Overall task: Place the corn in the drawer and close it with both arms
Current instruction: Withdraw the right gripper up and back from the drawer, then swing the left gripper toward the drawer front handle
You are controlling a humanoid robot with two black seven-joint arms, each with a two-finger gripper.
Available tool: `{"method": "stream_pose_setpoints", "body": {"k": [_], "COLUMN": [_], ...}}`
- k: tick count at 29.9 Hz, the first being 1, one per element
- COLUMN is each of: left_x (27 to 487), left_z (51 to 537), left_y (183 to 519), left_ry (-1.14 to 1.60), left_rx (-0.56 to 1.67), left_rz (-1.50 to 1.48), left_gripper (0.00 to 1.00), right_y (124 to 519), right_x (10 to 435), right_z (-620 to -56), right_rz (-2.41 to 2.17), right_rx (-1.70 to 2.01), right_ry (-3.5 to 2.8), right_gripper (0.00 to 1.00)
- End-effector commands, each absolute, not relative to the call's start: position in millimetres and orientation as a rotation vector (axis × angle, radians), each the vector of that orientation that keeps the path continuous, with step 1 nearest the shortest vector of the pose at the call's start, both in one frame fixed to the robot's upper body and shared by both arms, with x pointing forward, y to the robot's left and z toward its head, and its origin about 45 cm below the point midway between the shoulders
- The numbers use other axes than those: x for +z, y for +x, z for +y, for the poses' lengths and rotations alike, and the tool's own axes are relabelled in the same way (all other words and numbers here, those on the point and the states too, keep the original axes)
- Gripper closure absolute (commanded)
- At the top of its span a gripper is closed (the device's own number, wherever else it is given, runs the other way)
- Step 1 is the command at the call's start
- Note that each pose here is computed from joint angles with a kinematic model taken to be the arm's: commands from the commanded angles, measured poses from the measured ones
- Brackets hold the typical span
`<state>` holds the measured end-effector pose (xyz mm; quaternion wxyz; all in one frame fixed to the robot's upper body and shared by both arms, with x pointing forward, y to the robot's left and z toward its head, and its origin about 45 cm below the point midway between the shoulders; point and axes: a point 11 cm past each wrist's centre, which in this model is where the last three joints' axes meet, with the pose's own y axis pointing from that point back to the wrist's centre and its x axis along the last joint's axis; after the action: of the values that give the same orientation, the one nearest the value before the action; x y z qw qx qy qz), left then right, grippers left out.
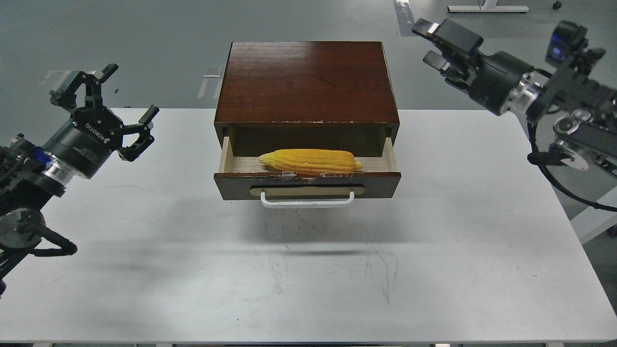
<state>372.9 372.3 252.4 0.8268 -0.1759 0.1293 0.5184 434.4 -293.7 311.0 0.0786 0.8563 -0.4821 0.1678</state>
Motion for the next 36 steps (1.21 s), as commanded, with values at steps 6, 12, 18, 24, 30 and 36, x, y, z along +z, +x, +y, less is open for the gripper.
{"method": "stream_pose_setpoints", "body": {"k": [6,12,18,24,30,36], "left_x": [250.7,251.3,255.3,280.3,329.0,367.6], "left_z": [373.1,372.7,375.4,368.7,344.7,312.1], "left_y": [371.7,370.7,371.6,378.8,383.8,365.4], "left_ry": [-0.333,-0.289,-0.286,-0.058,0.038,0.033], "left_rx": [1.094,1.078,1.08,0.963,0.823,0.682], "left_rz": [0.253,0.218,0.204,-0.035,-0.259,-0.38], "left_gripper": [0.0,0.0,0.0,0.01,0.49,1.0], "right_y": [409.7,400.1,396.6,396.6,396.7,395.6], "right_x": [242.7,204.9,193.2,192.5,192.3,190.7], "right_z": [-329.9,-336.2,-326.6,-328.3,-328.8,-328.9], "right_rz": [-1.843,-1.937,-1.94,-1.945,-1.946,-1.943], "right_rx": [-0.034,-0.17,-0.223,-0.223,-0.222,-0.227], "right_ry": [2.555,2.495,2.503,2.497,2.495,2.494], "right_gripper": [0.01,0.01,0.01,0.01,0.01,0.01]}}
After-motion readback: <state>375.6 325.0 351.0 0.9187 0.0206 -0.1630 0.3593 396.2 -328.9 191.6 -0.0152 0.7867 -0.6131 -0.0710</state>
